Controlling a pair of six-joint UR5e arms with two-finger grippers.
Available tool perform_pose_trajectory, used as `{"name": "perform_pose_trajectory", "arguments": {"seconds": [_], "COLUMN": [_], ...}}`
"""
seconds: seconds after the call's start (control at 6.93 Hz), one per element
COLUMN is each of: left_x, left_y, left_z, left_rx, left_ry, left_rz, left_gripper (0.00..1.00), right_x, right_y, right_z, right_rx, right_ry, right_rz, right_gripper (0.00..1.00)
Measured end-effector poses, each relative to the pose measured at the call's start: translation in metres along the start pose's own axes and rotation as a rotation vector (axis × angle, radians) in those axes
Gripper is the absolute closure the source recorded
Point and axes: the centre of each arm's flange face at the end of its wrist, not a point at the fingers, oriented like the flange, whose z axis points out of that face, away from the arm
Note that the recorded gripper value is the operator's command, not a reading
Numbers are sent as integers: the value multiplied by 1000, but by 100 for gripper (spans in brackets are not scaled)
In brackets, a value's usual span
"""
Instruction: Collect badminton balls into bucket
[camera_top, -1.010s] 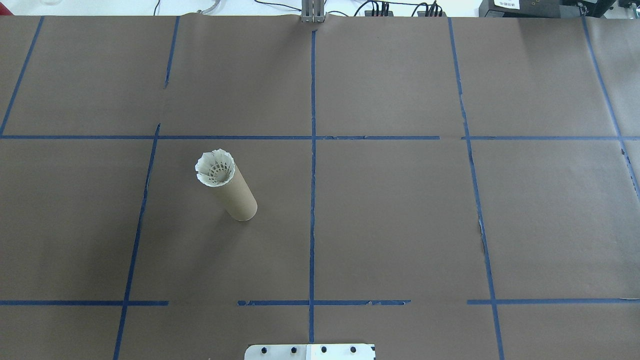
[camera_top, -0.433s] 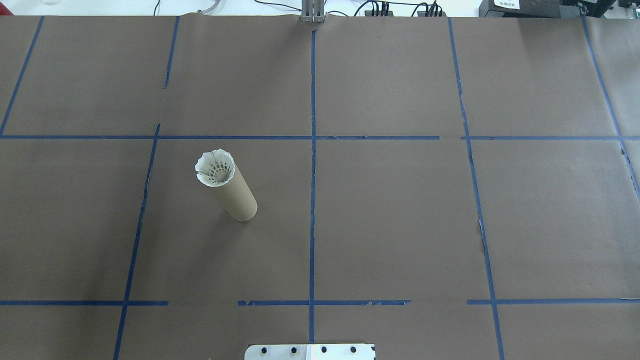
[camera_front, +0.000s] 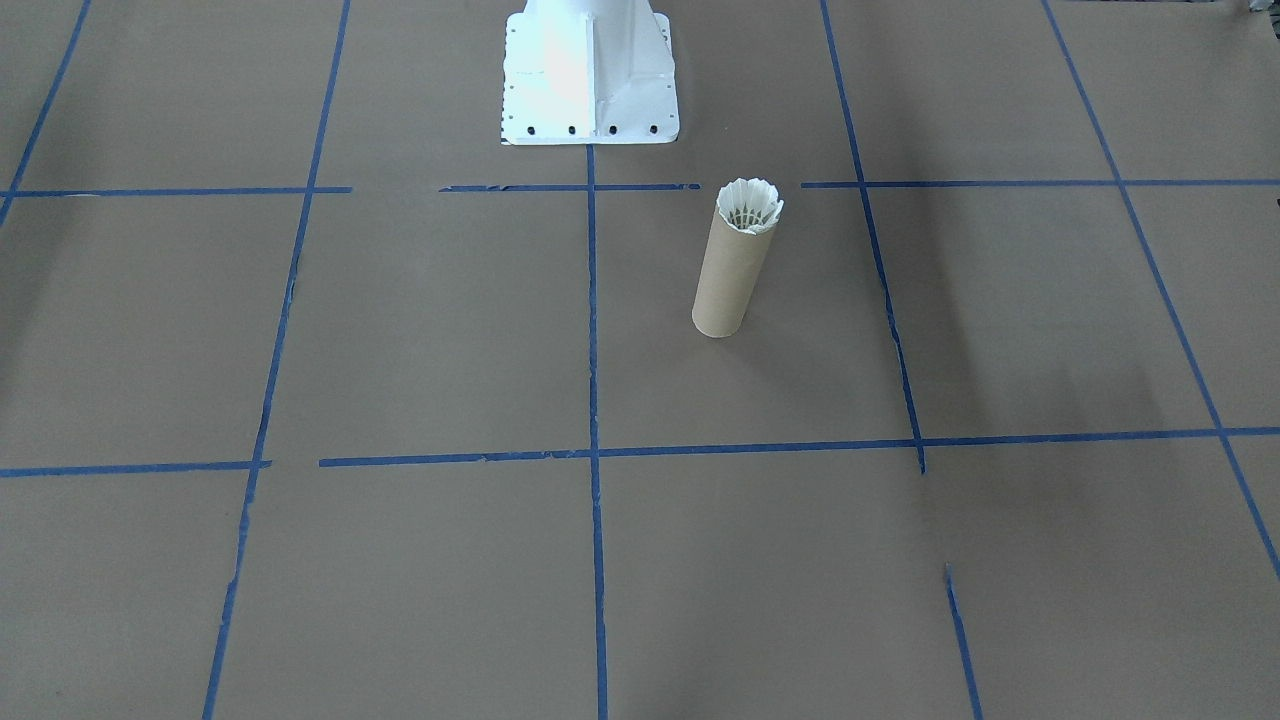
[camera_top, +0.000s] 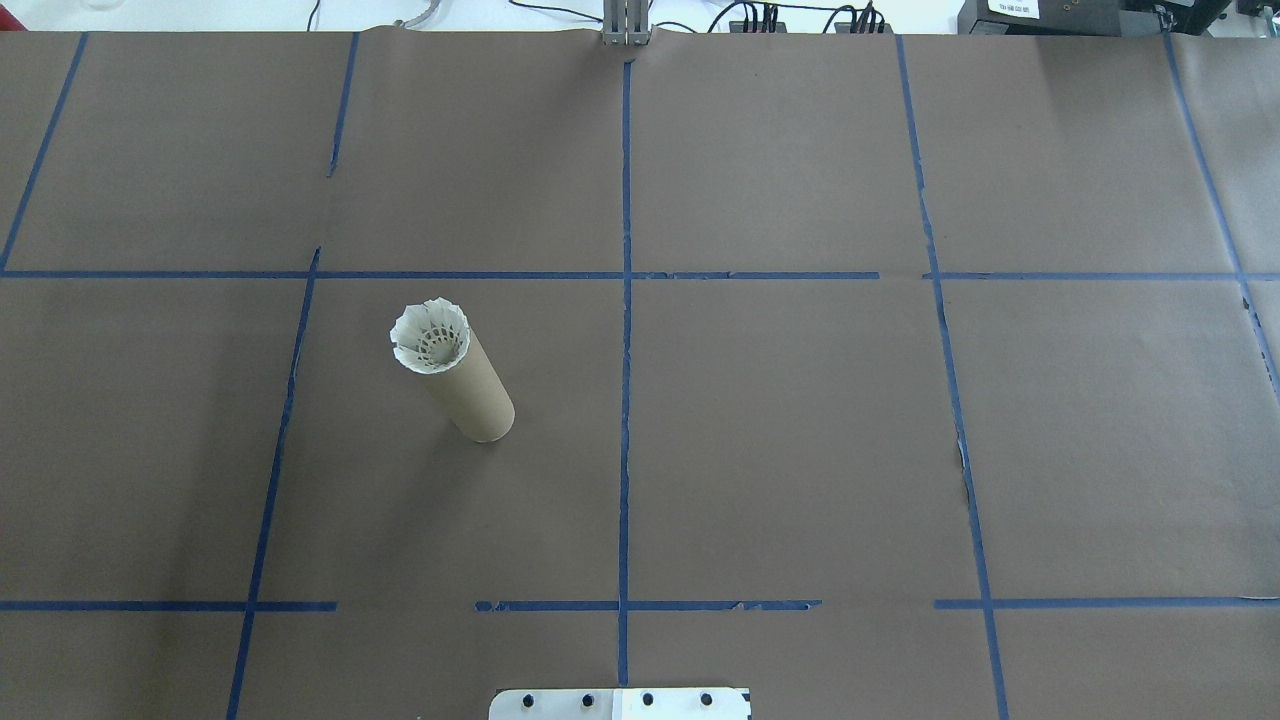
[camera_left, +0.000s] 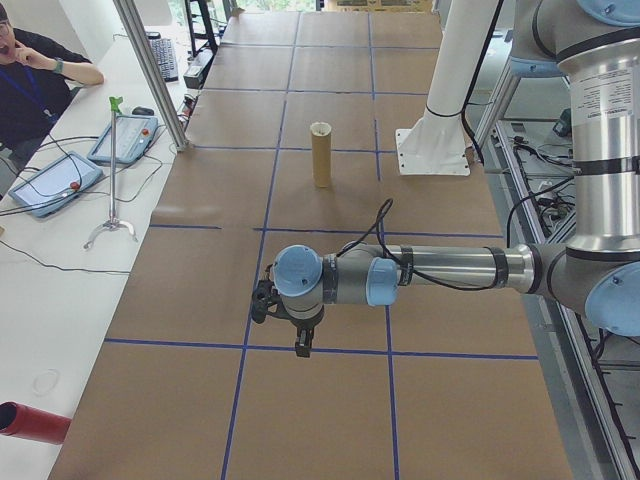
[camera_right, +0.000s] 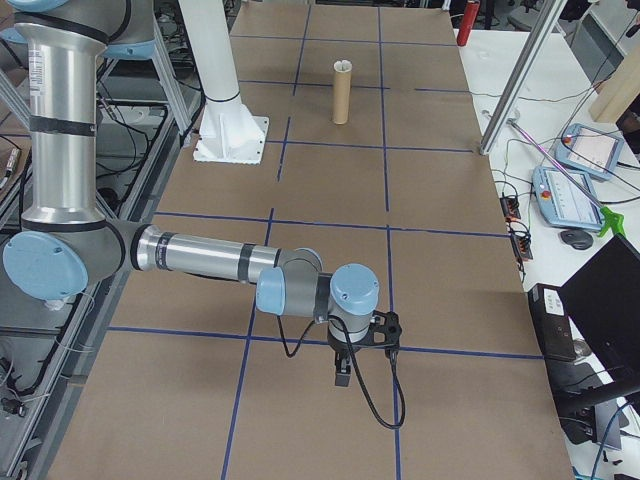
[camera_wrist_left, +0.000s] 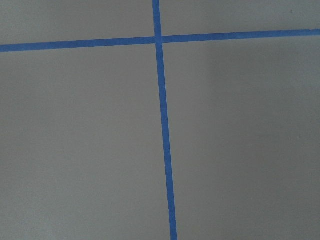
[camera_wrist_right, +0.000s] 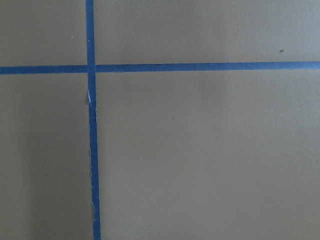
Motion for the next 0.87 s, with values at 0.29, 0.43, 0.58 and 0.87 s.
{"name": "perform_pose_trajectory", "arguments": {"seconds": [0.29, 0.43, 0.58, 0.87], "left_x": [-5, -12, -18, -18], "left_y": [5, 10, 13, 13], "left_z": [-5, -11, -14, -20], "left_rx": [9, 21, 25, 34], "left_ry": [-6, -25, -55, -81], "left_rz": [-14, -29, -38, -33], "left_gripper": [0, 0, 0, 0], "right_x": [0, 0, 0, 0], "right_y": [0, 0, 0, 0], "right_z": [0, 0, 0, 0], "right_rx": [0, 0, 0, 0], "right_ry": [0, 0, 1, 1], "right_rz": [0, 0, 0, 0], "right_gripper": [0, 0, 0, 0]}}
